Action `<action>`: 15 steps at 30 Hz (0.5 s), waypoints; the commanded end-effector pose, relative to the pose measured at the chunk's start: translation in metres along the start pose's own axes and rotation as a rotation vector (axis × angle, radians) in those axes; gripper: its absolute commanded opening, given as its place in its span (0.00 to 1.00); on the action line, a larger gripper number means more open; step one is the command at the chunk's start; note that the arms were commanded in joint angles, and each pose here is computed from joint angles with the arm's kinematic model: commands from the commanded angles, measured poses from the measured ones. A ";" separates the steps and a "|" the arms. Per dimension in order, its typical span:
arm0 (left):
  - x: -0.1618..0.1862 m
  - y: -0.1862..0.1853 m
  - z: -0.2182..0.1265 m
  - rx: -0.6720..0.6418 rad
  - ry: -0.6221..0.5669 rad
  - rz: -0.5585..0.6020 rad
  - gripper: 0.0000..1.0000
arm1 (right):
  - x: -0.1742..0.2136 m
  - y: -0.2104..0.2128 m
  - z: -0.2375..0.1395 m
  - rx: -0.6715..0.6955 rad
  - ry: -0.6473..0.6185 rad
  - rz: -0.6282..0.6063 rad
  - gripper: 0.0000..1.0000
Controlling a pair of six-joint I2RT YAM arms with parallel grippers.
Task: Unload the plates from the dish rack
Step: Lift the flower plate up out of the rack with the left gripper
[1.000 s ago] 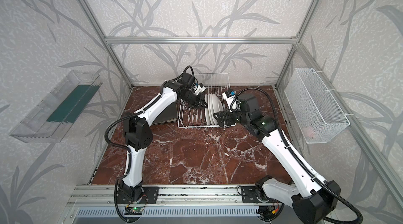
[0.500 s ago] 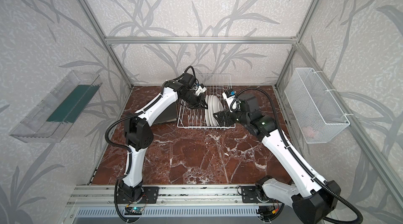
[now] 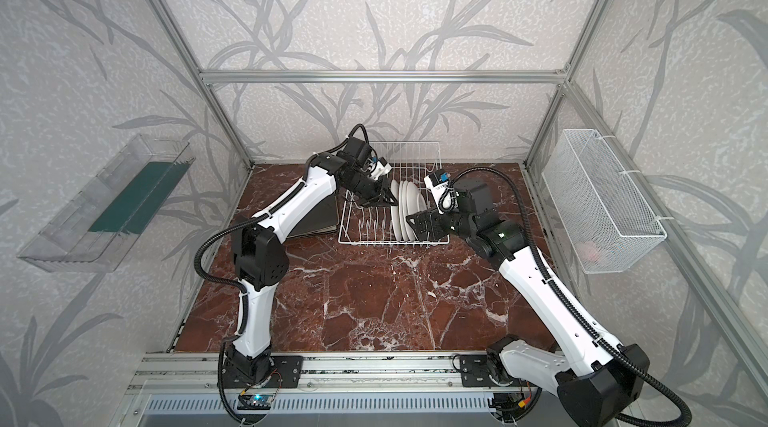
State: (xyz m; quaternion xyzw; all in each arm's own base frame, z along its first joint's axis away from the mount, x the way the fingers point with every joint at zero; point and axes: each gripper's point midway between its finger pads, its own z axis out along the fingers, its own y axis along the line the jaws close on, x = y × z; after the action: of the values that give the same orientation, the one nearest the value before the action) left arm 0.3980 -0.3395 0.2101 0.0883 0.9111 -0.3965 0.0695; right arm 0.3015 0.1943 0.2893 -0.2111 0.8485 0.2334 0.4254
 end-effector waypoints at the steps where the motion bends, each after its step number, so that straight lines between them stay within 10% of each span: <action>1: -0.002 -0.042 -0.031 0.081 -0.063 0.061 0.00 | -0.005 0.001 -0.002 -0.008 -0.026 0.001 0.99; 15: -0.009 -0.055 -0.054 0.109 -0.119 0.044 0.00 | -0.006 0.002 -0.003 -0.012 -0.033 0.005 0.99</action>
State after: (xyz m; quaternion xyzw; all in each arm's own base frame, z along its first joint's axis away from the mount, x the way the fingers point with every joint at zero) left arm 0.3969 -0.3373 0.2326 0.0720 0.9059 -0.4091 0.0826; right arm 0.3019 0.1946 0.2902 -0.2095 0.8479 0.2350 0.4266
